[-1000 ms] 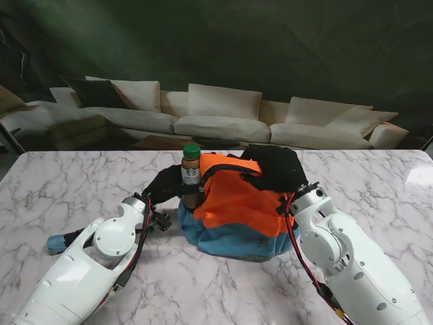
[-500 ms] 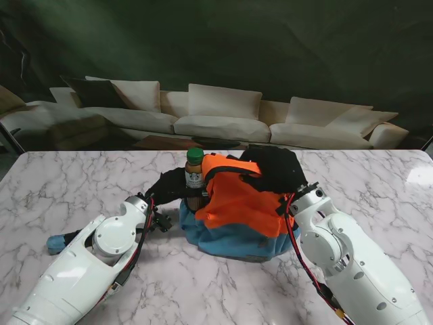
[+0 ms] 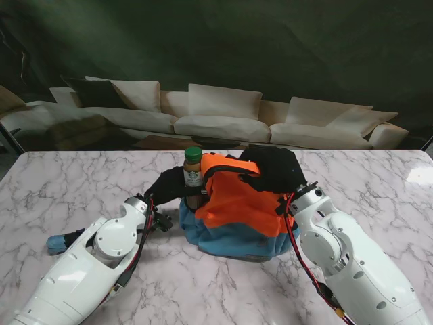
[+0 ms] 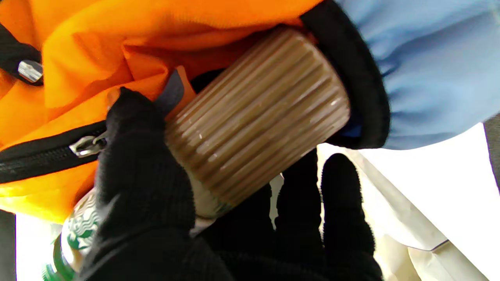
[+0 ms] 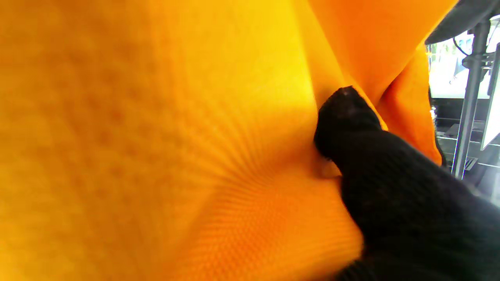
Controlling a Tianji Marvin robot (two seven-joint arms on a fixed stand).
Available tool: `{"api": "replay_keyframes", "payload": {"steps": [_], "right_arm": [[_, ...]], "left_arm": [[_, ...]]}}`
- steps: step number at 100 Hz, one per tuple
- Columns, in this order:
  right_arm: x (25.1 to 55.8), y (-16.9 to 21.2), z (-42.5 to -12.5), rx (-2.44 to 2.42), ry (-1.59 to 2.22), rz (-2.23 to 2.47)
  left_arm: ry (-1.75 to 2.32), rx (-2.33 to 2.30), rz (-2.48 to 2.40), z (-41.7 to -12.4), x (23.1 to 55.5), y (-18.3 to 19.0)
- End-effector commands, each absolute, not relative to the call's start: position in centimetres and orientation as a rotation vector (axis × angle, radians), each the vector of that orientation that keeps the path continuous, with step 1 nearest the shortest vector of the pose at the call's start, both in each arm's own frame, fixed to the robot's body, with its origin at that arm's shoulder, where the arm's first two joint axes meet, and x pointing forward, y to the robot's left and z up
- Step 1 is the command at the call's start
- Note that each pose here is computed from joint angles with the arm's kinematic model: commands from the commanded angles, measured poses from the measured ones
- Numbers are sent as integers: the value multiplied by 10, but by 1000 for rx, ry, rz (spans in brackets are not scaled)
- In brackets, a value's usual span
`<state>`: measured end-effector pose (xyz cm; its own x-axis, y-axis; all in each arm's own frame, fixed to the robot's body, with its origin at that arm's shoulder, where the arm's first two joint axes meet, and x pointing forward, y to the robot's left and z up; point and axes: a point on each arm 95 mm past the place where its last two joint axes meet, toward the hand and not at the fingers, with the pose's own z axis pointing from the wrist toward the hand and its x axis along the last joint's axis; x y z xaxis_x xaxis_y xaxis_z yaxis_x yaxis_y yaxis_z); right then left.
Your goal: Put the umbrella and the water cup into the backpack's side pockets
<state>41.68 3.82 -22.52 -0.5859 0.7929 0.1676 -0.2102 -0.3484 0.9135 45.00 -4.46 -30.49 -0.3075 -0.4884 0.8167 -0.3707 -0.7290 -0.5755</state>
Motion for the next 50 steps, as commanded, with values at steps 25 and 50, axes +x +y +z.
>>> {"api": "replay_keyframes", "payload": {"steps": [25,50], "right_arm": [[417,43,-234,837,1252,1987],[417,45,-235,840,1257,1997]], "left_arm": [[1126,-1758,-2239,-296,454,-50],[1154,-1731,-2235,-297,457,-54]]}}
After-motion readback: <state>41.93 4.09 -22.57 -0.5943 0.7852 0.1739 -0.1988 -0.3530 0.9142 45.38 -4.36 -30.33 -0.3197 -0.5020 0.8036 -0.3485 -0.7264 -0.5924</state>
